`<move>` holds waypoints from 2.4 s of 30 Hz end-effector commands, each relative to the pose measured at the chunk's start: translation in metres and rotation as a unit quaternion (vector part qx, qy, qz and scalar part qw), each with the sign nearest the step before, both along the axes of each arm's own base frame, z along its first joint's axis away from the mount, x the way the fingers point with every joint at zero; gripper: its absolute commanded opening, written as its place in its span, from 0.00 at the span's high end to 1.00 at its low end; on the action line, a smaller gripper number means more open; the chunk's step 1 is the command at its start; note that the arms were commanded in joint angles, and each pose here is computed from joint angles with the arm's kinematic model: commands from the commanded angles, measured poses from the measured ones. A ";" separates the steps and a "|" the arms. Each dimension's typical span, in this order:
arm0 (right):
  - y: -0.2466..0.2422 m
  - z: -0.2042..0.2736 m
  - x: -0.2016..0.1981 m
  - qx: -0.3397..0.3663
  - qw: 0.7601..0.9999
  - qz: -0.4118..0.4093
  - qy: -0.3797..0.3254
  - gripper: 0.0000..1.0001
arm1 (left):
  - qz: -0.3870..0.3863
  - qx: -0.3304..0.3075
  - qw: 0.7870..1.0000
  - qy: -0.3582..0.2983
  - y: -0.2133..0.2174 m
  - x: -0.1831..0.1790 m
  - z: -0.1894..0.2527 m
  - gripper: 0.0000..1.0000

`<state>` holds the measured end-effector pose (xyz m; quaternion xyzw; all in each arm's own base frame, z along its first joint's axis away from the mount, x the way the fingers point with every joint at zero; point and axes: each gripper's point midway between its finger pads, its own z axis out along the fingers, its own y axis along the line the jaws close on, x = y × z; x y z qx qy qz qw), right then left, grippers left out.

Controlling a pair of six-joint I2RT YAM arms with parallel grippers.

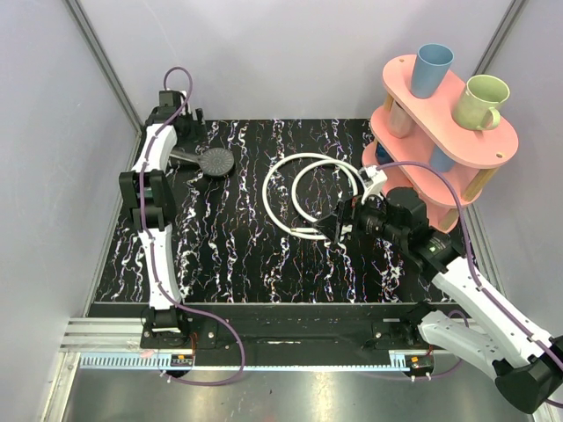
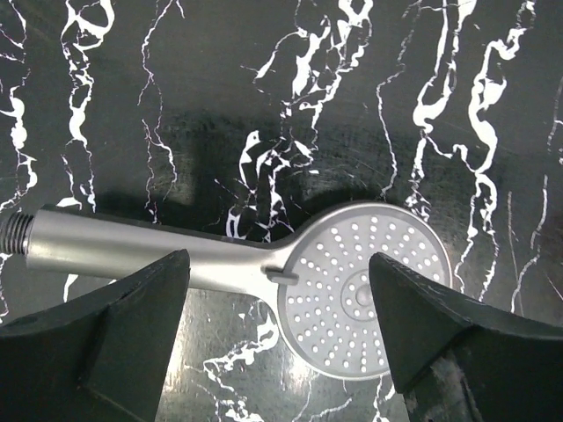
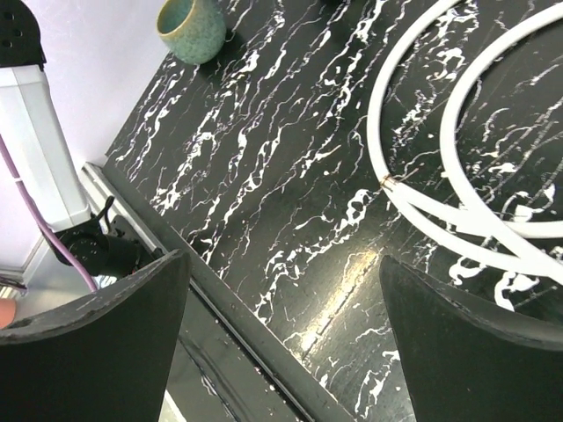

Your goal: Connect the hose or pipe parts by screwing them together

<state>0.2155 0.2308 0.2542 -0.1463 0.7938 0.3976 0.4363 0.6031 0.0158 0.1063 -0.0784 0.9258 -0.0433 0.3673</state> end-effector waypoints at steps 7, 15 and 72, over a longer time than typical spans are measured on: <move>-0.024 0.030 0.016 -0.018 0.997 -0.078 -0.024 0.00 | 0.005 -0.046 0.999 -0.018 -0.009 0.016 0.002 0.13; -0.019 0.027 0.020 -0.012 0.997 -0.082 -0.009 0.00 | -0.004 -0.083 0.996 0.022 -0.027 -0.004 -0.025 0.16; -0.025 0.004 -0.007 -0.008 0.996 -0.073 0.054 0.00 | -0.211 0.010 0.975 0.064 -0.104 -0.113 0.001 0.11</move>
